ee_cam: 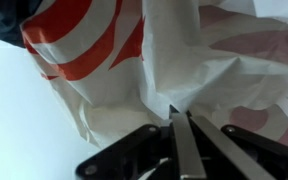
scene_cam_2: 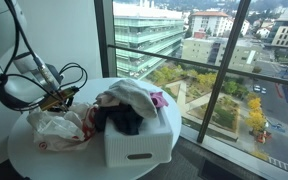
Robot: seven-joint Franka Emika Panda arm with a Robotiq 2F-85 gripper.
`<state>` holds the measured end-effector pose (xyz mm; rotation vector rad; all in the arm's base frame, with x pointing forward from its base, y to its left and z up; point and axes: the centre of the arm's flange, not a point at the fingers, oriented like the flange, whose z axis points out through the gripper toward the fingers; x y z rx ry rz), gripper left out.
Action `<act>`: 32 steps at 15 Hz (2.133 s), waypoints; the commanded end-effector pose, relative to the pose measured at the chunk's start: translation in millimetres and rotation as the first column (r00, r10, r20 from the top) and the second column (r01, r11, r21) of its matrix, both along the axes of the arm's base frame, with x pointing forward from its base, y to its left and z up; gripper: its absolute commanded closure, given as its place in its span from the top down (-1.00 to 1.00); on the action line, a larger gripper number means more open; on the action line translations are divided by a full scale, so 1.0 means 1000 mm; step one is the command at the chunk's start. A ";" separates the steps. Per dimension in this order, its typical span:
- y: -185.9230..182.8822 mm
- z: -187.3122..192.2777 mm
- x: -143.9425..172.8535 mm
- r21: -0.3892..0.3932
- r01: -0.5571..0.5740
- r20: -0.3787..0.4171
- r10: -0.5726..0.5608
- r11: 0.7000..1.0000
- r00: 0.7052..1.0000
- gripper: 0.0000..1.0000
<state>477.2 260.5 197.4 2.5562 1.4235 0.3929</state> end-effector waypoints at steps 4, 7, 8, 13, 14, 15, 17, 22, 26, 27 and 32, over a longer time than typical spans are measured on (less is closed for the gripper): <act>0.011 0.017 0.006 -0.004 0.113 -0.055 -0.113 0.994 0.992 -1.00; 0.019 0.036 0.018 0.009 0.123 -0.039 -0.123 0.992 0.992 -1.00; 0.022 0.046 0.024 0.009 0.113 -0.012 -0.113 0.994 0.994 -1.00; 0.027 0.088 0.046 -0.053 0.029 0.102 -0.023 0.998 0.995 -1.00; 0.028 0.096 0.049 -0.093 -0.010 0.126 0.022 0.996 0.992 -1.00; 0.028 0.101 0.052 -0.122 -0.042 0.148 0.060 0.992 0.987 -1.00; 0.032 0.113 0.057 -0.167 -0.083 0.183 0.114 0.982 0.977 -1.00; 0.037 0.139 0.070 -0.290 -0.188 0.296 0.274 0.939 0.915 -1.00; 0.031 0.143 0.077 -0.397 -0.235 0.335 0.378 0.887 0.863 -1.00; 0.028 0.144 0.080 -0.453 -0.258 0.342 0.434 0.853 0.834 -1.00; 0.021 0.144 0.090 -0.544 -0.247 0.436 0.522 0.802 0.733 -1.00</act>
